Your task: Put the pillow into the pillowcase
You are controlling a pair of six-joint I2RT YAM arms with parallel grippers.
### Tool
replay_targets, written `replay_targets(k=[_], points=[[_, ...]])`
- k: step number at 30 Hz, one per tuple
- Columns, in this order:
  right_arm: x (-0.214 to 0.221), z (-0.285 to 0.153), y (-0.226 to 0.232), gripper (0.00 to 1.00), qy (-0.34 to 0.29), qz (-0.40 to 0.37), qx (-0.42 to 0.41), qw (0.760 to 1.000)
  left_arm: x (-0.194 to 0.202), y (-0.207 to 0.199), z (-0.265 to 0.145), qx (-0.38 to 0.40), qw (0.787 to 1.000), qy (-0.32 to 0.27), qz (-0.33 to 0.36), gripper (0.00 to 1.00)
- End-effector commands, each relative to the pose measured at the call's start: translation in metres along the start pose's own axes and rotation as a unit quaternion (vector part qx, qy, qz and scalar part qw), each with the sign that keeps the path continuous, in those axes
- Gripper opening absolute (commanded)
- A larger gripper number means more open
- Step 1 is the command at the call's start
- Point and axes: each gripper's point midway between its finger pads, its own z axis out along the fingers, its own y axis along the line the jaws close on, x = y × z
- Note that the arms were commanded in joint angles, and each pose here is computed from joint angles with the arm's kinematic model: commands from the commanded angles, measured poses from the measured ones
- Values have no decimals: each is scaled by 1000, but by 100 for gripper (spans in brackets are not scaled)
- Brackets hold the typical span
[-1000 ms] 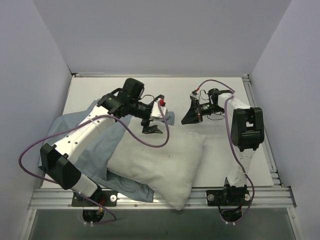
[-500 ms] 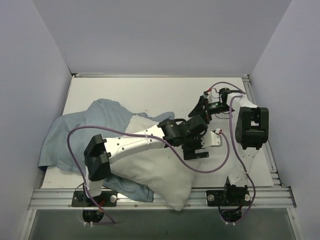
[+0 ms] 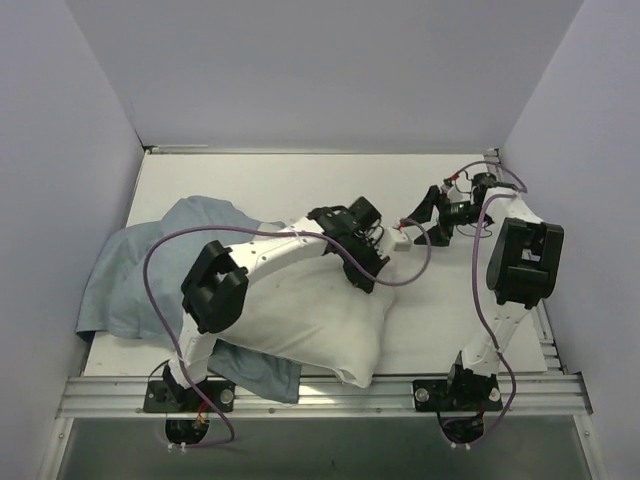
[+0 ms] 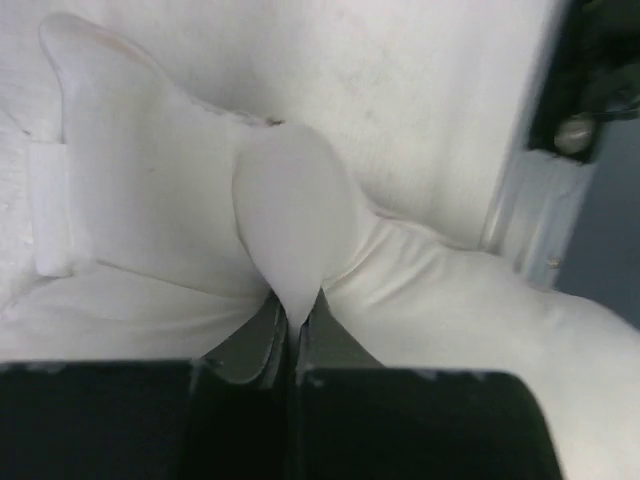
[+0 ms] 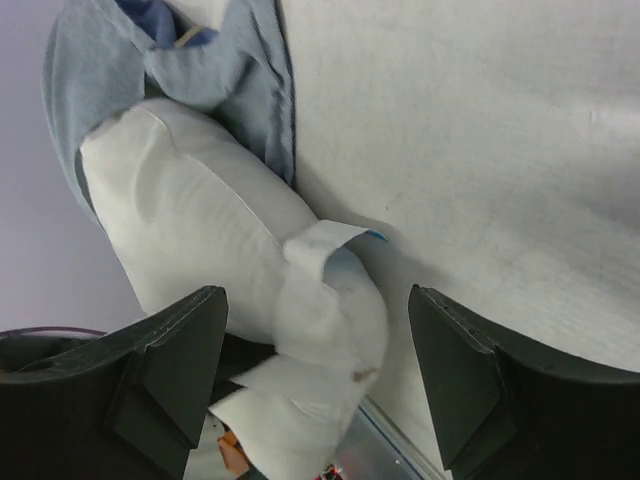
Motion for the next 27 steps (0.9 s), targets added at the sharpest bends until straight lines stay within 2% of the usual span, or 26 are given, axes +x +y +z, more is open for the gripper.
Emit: replay_targets(k=[1,2,3,4,5,6,8,11,14,15,17,19,21,23,27], points=[[21,-3,5,74,6,-9,8,1000,-57,-27,-115,190,963,-189,8,0],[25,-1,3,74,9,-9,11,1000,-59,-29,-131,220,951,-215,-40,0],[32,3,0,75,10,-11,12,1000,-96,-28,-180,211,924,-318,34,0],[35,5,-2,75,10,-10,12,1000,-99,-22,-209,228,906,-355,45,0],[40,10,0,75,14,-7,11,1000,-105,-25,-235,261,890,-373,-7,0],[47,16,-1,76,19,-9,8,1000,-115,-25,-259,245,872,-418,63,0],[61,31,4,76,39,-6,8,999,-116,-20,-275,253,870,-419,64,0],[83,61,10,78,62,-9,1,998,-117,-23,-295,243,855,-445,107,0],[84,87,10,79,56,-31,8,998,-113,-20,-299,243,851,-455,99,0],[80,102,13,82,46,-42,9,998,-115,-21,-303,236,845,-467,115,0],[53,116,14,84,-4,-62,31,998,-112,-21,-302,238,842,-471,112,0],[30,129,11,84,-44,-41,54,997,-107,-22,-298,243,843,-467,108,0],[-1,135,20,84,-89,-58,50,993,-105,-22,-296,245,843,-467,106,0],[-31,136,15,85,-131,-61,92,985,-102,-24,-293,251,844,-463,105,0],[-57,137,-2,87,-157,-72,173,970,-100,-24,-293,254,844,-460,108,0]])
